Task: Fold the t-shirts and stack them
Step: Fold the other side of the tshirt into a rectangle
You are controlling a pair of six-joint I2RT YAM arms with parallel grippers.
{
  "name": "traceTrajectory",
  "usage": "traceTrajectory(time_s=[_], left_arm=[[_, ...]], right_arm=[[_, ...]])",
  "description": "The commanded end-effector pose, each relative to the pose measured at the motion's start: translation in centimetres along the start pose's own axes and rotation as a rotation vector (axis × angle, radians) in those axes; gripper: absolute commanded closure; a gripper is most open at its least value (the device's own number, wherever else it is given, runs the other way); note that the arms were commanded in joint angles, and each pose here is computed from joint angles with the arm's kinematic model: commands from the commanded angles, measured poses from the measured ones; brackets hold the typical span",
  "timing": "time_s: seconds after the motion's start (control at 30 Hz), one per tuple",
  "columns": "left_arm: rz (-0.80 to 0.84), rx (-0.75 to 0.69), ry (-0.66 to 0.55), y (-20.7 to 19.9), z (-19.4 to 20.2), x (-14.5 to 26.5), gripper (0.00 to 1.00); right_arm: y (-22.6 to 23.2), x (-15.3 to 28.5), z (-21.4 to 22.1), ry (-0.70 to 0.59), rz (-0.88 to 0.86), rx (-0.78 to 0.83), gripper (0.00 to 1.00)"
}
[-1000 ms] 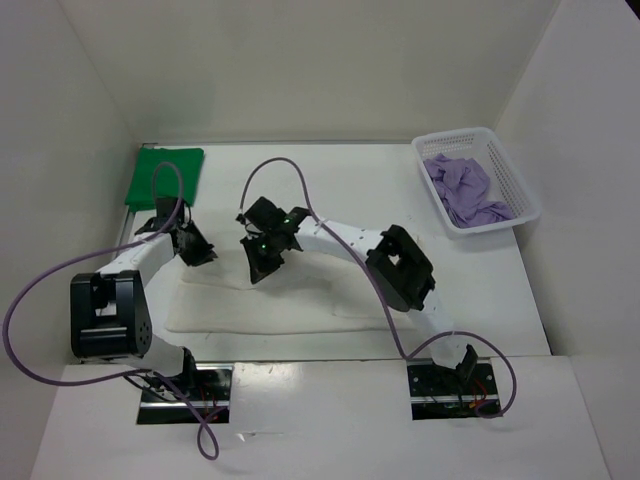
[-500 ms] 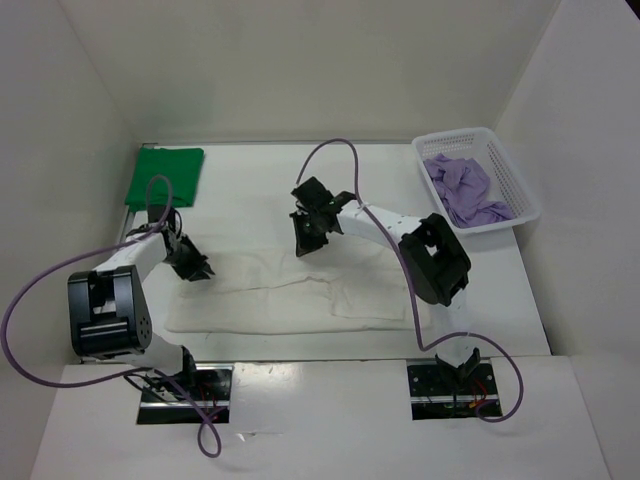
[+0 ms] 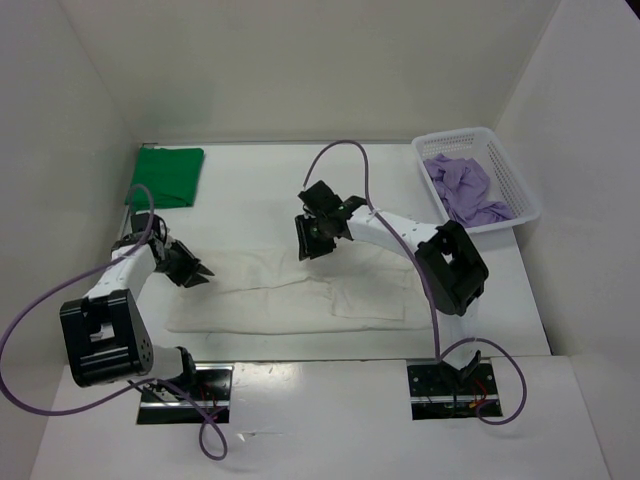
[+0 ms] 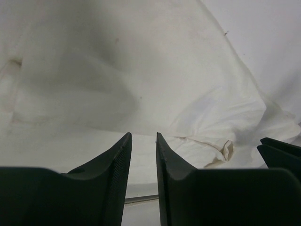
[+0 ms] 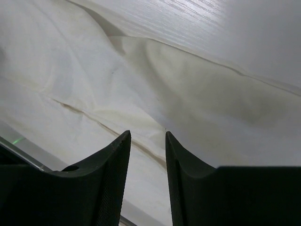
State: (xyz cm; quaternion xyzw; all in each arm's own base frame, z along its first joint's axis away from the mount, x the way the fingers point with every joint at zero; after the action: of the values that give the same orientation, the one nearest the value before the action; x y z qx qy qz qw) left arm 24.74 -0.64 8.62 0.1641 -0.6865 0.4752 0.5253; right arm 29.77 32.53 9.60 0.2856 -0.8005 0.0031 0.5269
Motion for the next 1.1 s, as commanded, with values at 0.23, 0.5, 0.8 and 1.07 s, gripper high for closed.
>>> traceTrajectory(time_s=[0.23, 0.5, 0.8, 1.07], left_arm=[[-0.066, -0.067, -0.13, -1.2, -0.5, 2.1, 0.46], [-0.112, 0.076, -0.097, 0.6, -0.1, 1.5, 0.37], [-0.307, 0.262, -0.14, 4.1, -0.9, 2.4, 0.62], [-0.33, 0.378, -0.215, 6.0, -2.8, 2.7, 0.45]], right_arm=[[-0.9, 0.8, 1.7, 0.052, 0.078, 0.039, 0.51], [-1.4, 0.3, 3.4, 0.124, 0.167, 0.102, 0.49], [-1.3, 1.8, 2.9, 0.068, 0.169, 0.103, 0.5], [-1.3, 1.3, 3.4, 0.083, 0.182, 0.102, 0.52]])
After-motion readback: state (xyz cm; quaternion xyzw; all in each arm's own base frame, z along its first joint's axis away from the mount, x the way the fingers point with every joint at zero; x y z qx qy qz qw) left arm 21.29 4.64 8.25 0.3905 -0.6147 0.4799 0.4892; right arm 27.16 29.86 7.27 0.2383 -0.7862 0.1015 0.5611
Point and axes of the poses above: each gripper's point midway between its finger pads, its own x axis back along the fingers, its own y axis along the line the jaws close on, z = x × y, the point moved 3 cm from there along x, back along the fingers, and after that the axes turned 8 degrees about x, right-handed, at the moved point
